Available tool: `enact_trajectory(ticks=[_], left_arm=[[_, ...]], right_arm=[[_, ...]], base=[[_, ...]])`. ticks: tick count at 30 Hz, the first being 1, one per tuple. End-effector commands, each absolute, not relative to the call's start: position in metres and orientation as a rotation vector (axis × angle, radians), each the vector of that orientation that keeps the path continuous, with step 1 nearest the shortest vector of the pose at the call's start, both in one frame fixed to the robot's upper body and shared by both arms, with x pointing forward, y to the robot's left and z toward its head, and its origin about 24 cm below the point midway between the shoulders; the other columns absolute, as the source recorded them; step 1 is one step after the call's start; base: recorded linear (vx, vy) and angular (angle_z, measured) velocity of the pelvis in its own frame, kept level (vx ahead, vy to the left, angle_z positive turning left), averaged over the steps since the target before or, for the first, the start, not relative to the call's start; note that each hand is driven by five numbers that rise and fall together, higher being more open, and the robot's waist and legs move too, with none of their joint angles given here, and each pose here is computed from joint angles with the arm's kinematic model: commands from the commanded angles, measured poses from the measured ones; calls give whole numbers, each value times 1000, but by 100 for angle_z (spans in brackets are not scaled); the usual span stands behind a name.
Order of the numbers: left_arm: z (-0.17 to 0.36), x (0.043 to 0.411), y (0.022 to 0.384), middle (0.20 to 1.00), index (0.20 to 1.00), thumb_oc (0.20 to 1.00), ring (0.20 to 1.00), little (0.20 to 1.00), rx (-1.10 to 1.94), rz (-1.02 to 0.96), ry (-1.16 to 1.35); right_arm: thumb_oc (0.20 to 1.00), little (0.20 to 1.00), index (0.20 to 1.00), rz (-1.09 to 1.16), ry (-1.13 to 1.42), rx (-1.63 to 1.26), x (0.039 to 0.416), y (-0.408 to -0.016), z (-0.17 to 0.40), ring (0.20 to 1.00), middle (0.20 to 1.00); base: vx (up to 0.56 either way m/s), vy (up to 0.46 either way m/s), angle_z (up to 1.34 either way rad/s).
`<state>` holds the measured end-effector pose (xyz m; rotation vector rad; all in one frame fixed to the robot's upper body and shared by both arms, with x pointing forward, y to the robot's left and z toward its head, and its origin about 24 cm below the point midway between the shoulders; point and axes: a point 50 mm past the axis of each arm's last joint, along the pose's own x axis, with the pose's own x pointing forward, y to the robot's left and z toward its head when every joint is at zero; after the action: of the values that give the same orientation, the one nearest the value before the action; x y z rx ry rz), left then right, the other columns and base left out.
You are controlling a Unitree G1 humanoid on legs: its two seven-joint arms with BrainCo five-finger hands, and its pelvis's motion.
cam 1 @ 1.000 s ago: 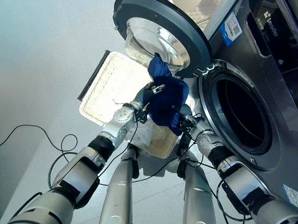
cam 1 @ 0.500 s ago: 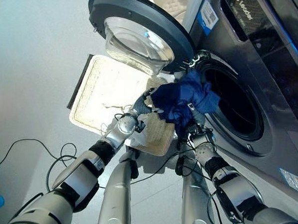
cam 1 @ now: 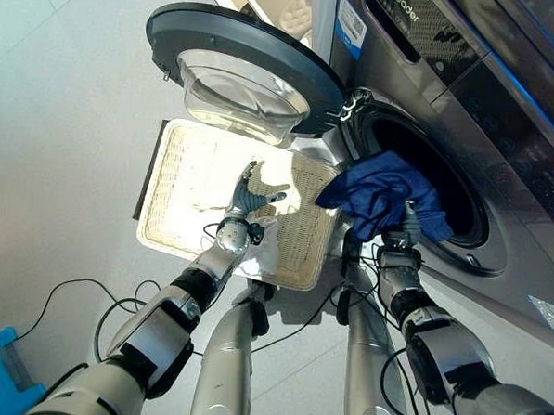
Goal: Put the clothes into the washing machine.
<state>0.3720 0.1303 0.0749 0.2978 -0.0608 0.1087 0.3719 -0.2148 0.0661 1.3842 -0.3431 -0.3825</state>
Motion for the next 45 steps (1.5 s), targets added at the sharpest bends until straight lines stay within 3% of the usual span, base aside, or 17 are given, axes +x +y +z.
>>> enact_trajectory(ticks=[1,15,25,26,27,45], left_arm=[[87,375,131,1000,1000,1000,1000,1000,222,121,-122],[85,364,151,1000,1000,1000,1000,1000,320,31,-152],[90,358,147,1000,1000,1000,1000,1000,303,6,-176],[90,358,146,1000,1000,1000,1000,1000,300,7,-177],[91,358,146,1000,1000,1000,1000,1000,295,8,-176],[93,363,134,1000,1000,1000,1000,1000,271,-3,-181]], right_arm=[[200,200,200,-450,-541,1380,374,-247,98,200,200],[200,200,200,-607,-1016,1465,358,-324,196,200,200],[200,200,200,-562,-1167,1470,349,-332,229,200,200],[329,329,329,-579,-1135,1465,350,-333,225,329,329],[1000,1000,1000,-609,-1090,1468,352,-334,219,1000,1000],[1000,1000,1000,-849,-732,1260,360,-331,197,1000,1000]], base=[[-6,-91,3],[1,-63,8],[5,-10,2],[0,0,0],[0,0,0],[0,0,0]])
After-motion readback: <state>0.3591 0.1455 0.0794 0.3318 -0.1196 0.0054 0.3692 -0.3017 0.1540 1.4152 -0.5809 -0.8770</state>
